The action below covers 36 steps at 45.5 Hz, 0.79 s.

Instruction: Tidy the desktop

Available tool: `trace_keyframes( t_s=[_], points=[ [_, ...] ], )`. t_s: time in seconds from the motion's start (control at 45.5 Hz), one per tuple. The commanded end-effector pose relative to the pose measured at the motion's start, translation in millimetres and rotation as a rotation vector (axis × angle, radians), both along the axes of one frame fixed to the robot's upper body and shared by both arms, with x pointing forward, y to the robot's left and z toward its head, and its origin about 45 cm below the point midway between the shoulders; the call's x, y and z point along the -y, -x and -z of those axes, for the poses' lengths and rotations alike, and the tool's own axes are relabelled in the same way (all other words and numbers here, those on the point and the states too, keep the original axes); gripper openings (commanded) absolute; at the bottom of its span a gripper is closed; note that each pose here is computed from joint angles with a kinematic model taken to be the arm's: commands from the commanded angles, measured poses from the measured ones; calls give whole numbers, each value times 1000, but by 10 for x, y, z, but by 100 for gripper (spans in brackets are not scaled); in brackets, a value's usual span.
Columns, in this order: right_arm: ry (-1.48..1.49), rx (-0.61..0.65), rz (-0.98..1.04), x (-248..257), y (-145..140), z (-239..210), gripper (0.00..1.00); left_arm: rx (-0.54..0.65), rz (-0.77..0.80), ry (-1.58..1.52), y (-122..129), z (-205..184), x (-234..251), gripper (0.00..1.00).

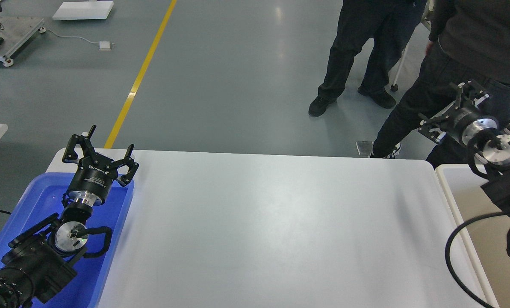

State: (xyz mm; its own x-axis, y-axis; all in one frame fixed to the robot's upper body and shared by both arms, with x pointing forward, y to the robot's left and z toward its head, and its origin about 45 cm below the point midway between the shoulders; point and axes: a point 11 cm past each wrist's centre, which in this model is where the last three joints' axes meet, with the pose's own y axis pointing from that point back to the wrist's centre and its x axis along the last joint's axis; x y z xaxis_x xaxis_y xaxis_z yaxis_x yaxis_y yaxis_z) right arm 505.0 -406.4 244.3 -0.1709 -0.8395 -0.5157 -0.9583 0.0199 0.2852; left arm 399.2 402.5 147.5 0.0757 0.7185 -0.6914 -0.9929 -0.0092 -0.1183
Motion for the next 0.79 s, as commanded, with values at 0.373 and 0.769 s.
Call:
trace_keyframes(
  t_s=[0.373,0.769],
  points=[
    [-384,37,-219,-1683,-56,404,100,0,0,0,0,0,0,100],
    [-445,-5,-168,-1526,238,910,100,0,0,0,0,0,0,100]
  ],
)
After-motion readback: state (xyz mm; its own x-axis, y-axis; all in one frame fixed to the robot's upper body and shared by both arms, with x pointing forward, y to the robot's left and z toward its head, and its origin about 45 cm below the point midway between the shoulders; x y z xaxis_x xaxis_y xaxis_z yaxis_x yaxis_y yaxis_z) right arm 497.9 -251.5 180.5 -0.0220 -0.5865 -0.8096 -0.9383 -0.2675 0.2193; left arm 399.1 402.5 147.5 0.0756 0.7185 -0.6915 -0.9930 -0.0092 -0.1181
